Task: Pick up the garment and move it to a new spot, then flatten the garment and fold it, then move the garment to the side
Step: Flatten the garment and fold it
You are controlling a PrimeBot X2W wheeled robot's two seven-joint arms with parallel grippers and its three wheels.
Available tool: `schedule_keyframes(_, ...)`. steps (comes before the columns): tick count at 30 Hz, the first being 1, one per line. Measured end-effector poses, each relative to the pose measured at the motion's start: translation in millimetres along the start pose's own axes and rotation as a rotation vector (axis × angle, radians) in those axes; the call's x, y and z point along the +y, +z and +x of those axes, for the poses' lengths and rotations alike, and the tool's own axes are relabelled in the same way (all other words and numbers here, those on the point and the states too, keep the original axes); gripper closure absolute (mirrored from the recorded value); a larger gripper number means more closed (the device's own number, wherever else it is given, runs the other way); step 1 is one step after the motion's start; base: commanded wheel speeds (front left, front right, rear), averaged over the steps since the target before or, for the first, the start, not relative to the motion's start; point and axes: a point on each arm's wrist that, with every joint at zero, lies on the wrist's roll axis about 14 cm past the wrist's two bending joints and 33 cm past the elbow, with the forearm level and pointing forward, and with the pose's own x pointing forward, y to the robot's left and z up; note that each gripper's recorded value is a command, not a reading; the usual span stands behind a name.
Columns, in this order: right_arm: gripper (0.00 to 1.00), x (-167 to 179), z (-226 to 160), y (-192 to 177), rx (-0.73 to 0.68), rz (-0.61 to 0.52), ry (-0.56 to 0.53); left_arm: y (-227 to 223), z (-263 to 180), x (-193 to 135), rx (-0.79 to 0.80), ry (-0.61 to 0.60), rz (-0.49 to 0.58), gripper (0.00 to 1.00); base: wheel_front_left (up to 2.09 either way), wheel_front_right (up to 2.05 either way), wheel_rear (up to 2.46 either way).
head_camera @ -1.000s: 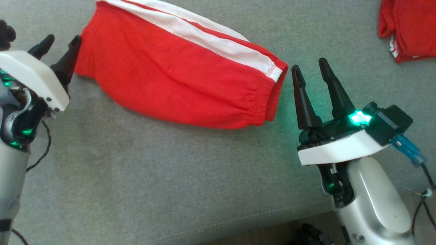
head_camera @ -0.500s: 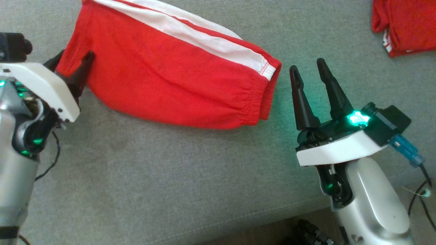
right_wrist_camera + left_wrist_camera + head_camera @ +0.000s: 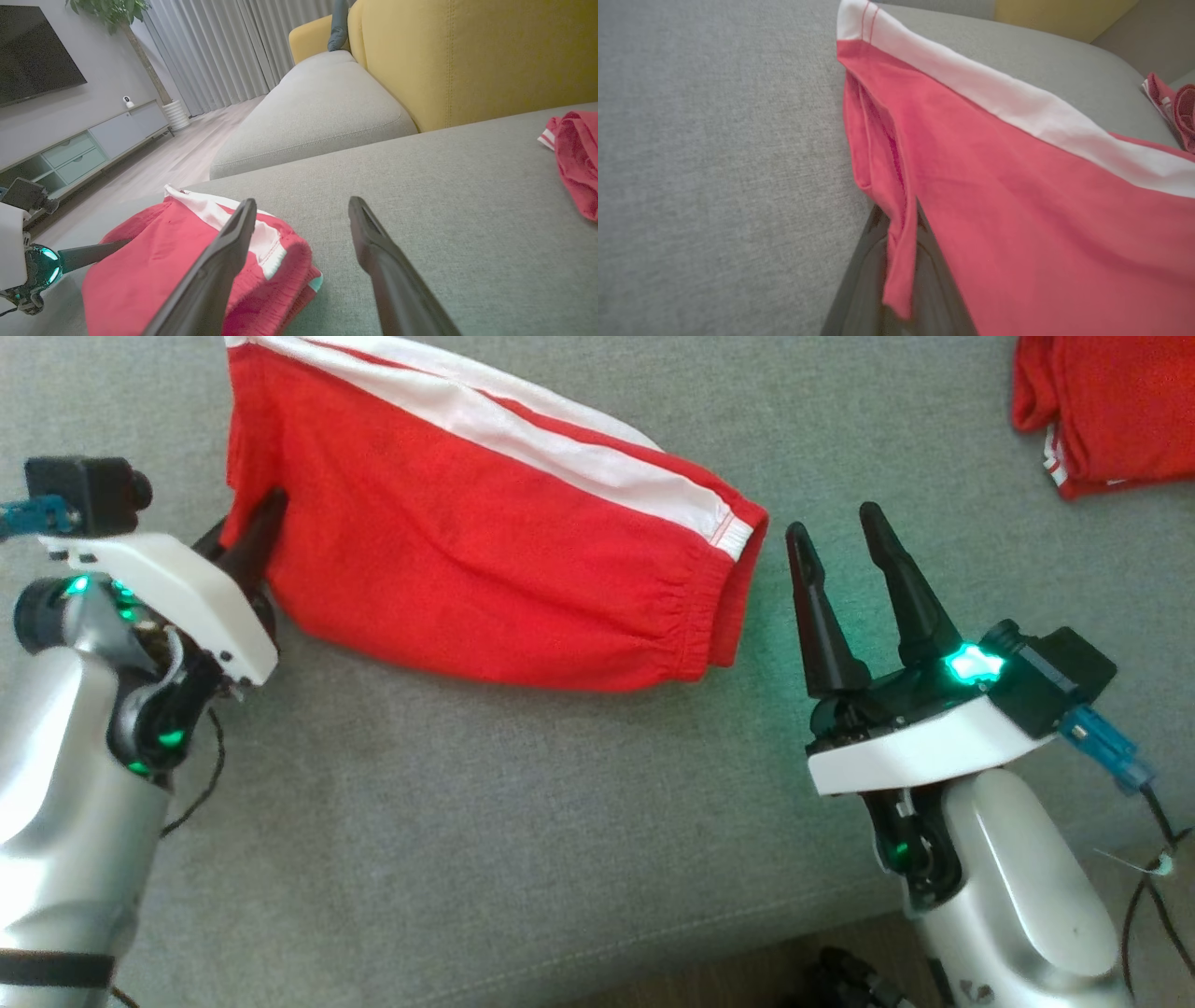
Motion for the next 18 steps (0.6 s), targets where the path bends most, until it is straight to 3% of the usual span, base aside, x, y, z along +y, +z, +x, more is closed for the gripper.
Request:
schedule_keyframes(6, 0.00, -4, -3, 9, -0.020, -0.013, -0.016, 1, -14, -6, -0.058, 0.004, -0.040, 1.00, 0.00, 0.00, 0.00)
schedule_keyframes(18, 0.00, -15, -17, 9, 0.047, -0.061, -0.066, -17, -86, -17, -0.176, 0.096, -0.202, 1.00, 0.00, 0.00, 0.00)
